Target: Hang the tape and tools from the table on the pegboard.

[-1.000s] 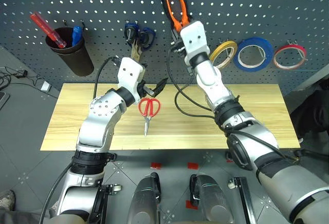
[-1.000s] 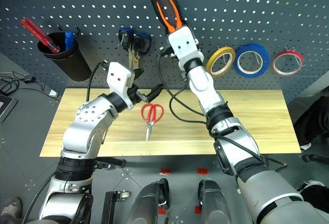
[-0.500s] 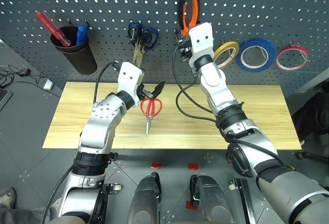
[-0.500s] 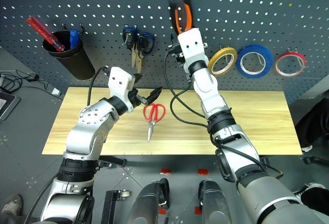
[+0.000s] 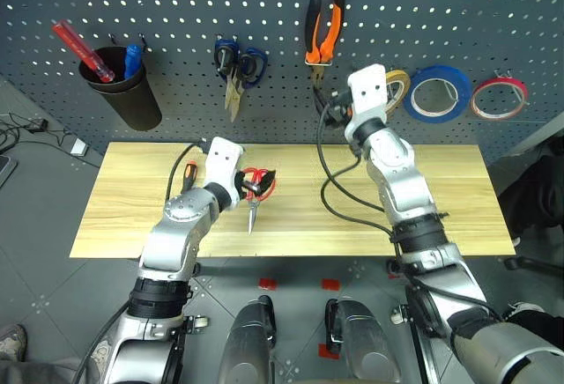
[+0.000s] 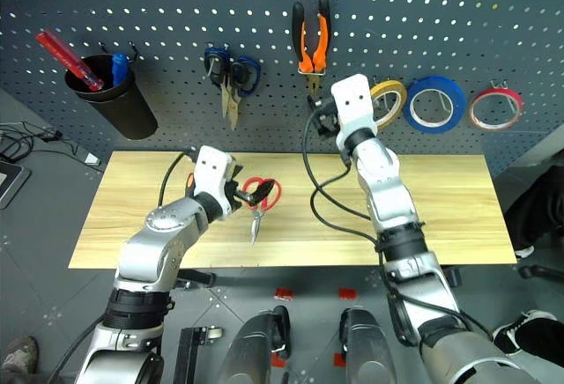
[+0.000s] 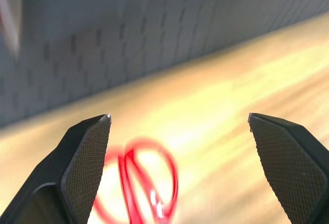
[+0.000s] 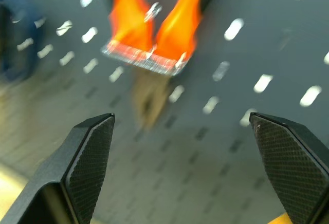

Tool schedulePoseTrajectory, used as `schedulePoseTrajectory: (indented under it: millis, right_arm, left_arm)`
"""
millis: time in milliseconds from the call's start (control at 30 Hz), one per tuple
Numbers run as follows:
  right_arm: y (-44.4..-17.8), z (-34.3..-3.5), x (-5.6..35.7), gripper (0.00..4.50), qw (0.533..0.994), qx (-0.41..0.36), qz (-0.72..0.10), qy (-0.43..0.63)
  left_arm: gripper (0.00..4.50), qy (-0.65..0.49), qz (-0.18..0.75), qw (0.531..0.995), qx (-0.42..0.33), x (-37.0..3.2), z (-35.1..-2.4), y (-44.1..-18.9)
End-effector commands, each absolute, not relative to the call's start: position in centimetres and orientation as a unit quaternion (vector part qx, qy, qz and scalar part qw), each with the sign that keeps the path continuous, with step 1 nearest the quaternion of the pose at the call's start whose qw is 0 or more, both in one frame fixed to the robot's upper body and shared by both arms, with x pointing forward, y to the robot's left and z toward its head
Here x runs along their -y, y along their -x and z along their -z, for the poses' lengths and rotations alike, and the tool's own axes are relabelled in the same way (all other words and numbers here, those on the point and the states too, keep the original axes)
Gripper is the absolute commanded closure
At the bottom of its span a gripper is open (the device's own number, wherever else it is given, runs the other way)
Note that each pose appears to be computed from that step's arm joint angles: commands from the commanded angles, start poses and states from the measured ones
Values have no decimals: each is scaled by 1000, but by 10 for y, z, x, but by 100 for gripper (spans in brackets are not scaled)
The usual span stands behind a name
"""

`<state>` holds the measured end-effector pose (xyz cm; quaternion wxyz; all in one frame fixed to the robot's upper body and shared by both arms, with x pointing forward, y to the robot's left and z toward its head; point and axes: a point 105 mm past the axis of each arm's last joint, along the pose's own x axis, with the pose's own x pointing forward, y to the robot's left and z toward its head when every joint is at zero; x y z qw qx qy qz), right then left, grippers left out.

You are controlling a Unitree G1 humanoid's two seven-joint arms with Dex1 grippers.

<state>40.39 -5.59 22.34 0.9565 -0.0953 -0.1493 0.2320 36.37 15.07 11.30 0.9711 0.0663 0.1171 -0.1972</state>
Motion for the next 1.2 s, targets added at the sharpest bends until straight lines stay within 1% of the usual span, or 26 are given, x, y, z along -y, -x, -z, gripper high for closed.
schedulePoseTrajectory:
  millis: [33, 100, 167, 300, 433, 600, 933, 967, 1033, 1067, 1200]
  right_arm:
    - [-361, -226, 32, 2, 921, 137, -357, 80]
    - [-333, -213, 24, 2, 893, 100, -432, 77]
    - [-313, -200, 22, 2, 873, 65, -476, 82]
    - [-294, -181, 22, 2, 855, 14, -512, 83]
    - [-285, -168, 20, 2, 845, -13, -528, 89]
    - [-280, -164, 17, 2, 839, -23, -536, 88]
    - [-270, -156, 18, 2, 827, -50, -555, 78]
    - [-270, -155, 19, 0, 826, -52, -556, 79]
    - [-269, -155, 20, 0, 826, -53, -556, 80]
    - [-269, -154, 20, 0, 826, -54, -555, 80]
    - [-270, -154, 23, 0, 828, -57, -552, 83]
  left_arm:
    - [0, -45, 163, 977, -129, -157, -116, -356]
    - [0, -31, 145, 977, -156, -160, -106, -351]
    - [0, -21, 125, 977, -174, -163, -99, -348]
    - [0, -14, 95, 968, -231, -163, -79, -345]
    - [0, -2, 75, 963, -259, -156, -64, -346]
    - [0, -9, 29, 955, -296, -163, -46, -348]
    - [0, -39, 39, 931, -360, -155, -10, -343]
    - [37, -40, 44, 929, -365, -153, -7, -342]
    - [80, -43, 52, 927, -369, -150, -5, -342]
    - [113, -44, 57, 926, -371, -149, -4, -343]
    - [113, -43, 62, 925, -374, -148, 0, -349]
